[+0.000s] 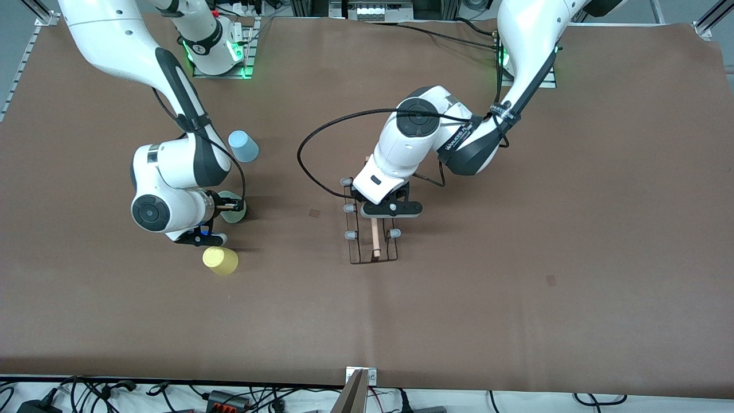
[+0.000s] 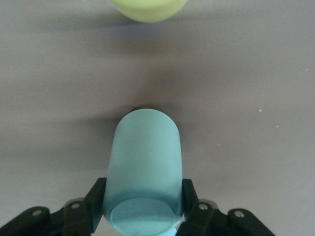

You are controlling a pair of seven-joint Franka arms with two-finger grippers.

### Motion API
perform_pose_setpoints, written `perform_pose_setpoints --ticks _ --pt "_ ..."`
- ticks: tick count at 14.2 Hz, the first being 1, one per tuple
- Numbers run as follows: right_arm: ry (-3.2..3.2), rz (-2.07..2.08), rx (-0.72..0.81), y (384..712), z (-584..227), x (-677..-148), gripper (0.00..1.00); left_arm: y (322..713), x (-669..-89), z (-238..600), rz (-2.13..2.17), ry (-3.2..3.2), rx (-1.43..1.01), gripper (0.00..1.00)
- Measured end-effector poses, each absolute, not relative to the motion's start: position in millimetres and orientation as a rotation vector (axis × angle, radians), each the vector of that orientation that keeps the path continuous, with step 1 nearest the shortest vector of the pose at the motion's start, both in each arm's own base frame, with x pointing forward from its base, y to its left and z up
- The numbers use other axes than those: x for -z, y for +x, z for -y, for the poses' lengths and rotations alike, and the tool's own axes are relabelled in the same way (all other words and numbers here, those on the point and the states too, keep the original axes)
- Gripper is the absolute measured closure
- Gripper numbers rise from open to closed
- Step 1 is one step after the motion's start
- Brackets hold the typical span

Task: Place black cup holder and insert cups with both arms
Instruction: 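Set down the holder with the left gripper while the right gripper grasps the teal cup, then withdraw the left gripper while the right gripper carries the teal cup to the holder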

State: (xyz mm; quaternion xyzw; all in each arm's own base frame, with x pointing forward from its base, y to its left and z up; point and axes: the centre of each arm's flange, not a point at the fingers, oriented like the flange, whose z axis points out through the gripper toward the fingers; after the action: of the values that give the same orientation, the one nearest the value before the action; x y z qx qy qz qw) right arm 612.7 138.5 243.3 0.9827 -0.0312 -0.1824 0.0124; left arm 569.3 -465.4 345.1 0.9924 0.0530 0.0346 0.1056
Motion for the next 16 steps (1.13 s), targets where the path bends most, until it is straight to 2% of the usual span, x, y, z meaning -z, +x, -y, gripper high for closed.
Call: perform_pose_setpoints --ticks 2,4,6,9,13,16 --pt "3.072 0.088 0.553 623 -142 -276 0.34 571 -335 464 -0.136 2.947 -0.118 0.84" --pt "3.084 0.076 0.534 635 -146 -318 0.34 577 -345 464 -0.142 2.935 -0.150 0.69" --pt "3.102 0.064 0.490 644 -151 -351 0.34 593 -375 458 -0.184 2.912 -0.185 0.65" --pt "3.117 0.031 0.475 644 -165 -362 0.34 618 -413 428 -0.264 2.916 -0.203 0.39" --pt "3.148 -0.039 0.461 627 -234 -377 0.34 638 -470 363 -0.395 2.957 -0.218 0.01" --pt "3.181 -0.033 0.424 613 -284 -401 0.34 659 -534 252 -0.623 2.979 -0.248 0.00"
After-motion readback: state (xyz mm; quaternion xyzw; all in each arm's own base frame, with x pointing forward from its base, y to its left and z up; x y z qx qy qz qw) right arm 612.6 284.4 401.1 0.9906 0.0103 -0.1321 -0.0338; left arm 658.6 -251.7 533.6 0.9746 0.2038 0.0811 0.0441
